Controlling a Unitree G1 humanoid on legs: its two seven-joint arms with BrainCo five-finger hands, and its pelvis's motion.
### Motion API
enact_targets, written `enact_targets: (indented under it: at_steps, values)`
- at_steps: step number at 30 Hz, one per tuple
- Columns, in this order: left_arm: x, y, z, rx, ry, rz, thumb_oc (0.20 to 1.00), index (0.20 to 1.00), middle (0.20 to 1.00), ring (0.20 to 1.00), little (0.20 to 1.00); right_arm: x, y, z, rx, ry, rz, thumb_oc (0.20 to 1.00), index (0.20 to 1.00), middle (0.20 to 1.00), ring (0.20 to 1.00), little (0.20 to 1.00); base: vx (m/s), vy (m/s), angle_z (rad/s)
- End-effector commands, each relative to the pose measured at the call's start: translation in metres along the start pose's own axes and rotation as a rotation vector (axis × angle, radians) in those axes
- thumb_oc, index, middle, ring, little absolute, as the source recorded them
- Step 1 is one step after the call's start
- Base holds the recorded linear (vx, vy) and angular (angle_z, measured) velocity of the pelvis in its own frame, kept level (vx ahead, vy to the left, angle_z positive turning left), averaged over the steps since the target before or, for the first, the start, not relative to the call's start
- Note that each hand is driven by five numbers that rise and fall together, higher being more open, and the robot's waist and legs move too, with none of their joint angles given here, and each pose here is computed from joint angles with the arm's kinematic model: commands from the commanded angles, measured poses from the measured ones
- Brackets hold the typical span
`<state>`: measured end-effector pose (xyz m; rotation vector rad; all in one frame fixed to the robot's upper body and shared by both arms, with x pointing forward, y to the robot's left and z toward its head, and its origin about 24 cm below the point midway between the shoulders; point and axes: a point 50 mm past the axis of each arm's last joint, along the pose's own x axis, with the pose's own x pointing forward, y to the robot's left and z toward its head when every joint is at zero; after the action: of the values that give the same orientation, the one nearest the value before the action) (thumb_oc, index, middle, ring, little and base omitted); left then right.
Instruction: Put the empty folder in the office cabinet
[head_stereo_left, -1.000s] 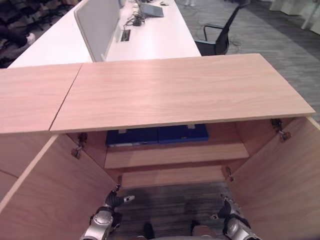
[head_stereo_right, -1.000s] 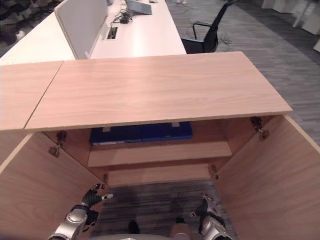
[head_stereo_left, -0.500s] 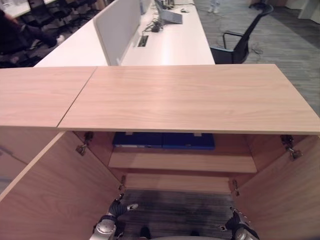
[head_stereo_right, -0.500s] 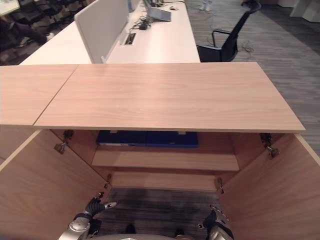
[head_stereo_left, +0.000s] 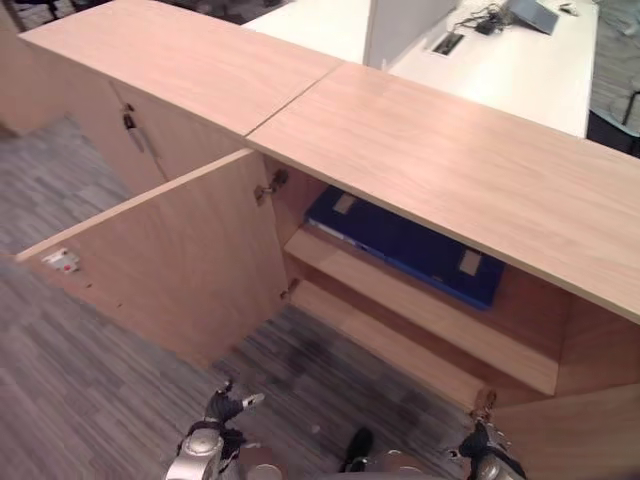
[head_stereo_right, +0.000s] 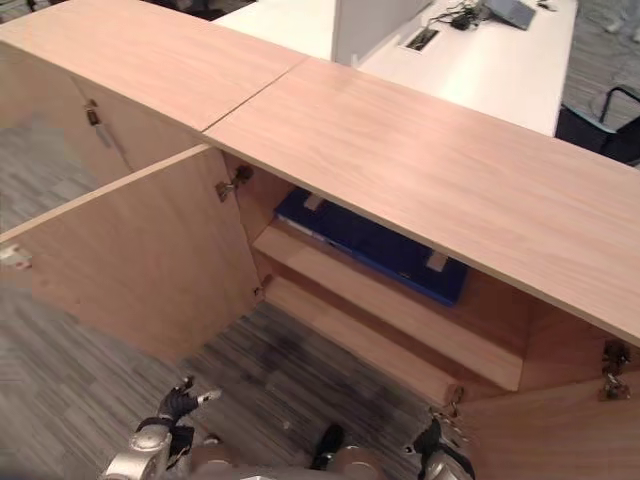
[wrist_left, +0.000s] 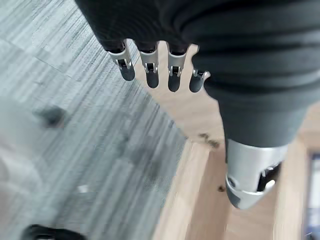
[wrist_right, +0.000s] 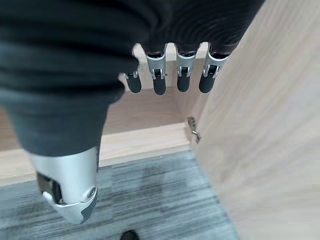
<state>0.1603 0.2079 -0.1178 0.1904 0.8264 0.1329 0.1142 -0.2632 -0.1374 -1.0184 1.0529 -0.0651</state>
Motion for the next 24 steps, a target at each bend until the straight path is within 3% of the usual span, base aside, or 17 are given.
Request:
enact_targets:
  at_steps: [1, 5, 10, 12, 15, 24]
  values:
    - [-0.002, 0.007, 0.008, -0.004, -0.055, 0.005, 1.000, 1.000, 1.000, 1.000, 1.000, 0.004, -0.011, -0.001, 0.045, 0.018, -0.052, 1.000, 1.000, 1.000, 1.000, 1.000, 0.11, 0.563, 1.20]
    - [-0.002, 0.017, 0.006, -0.023, -0.053, 0.046, 1.000, 1.000, 1.000, 1.000, 1.000, 0.003, -0.005, 0.007, 0.076, 0.019, -0.021, 1.000, 1.000, 1.000, 1.000, 1.000, 0.03, 0.377, 0.73]
    - [-0.002, 0.080, 0.008, -0.110, -0.044, 0.339, 1.000, 1.000, 1.000, 1.000, 1.000, 0.003, -0.005, 0.016, 0.123, 0.004, -0.017, 1.000, 1.000, 1.000, 1.000, 1.000, 0.02, 0.243, 0.25]
    - [-0.004, 0.117, 0.030, -0.149, -0.119, 0.488, 1.000, 1.000, 1.000, 1.000, 1.000, 0.002, -0.003, 0.014, 0.140, 0.006, -0.004, 1.000, 1.000, 1.000, 1.000, 1.000, 0.01, 0.199, -0.13]
    - [-0.006, 0.145, 0.057, -0.107, -0.187, 0.585, 1.000, 1.000, 1.000, 1.000, 1.000, 0.001, 0.000, 0.009, 0.140, 0.013, 0.012, 1.000, 1.000, 1.000, 1.000, 1.000, 0.00, 0.089, -0.14]
    - [-0.008, 0.172, 0.145, 0.022, -0.415, 0.660, 1.000, 1.000, 1.000, 1.000, 1.000, -0.001, 0.006, 0.000, 0.124, 0.030, 0.042, 1.000, 1.000, 1.000, 1.000, 1.000, 0.00, 0.018, -0.12]
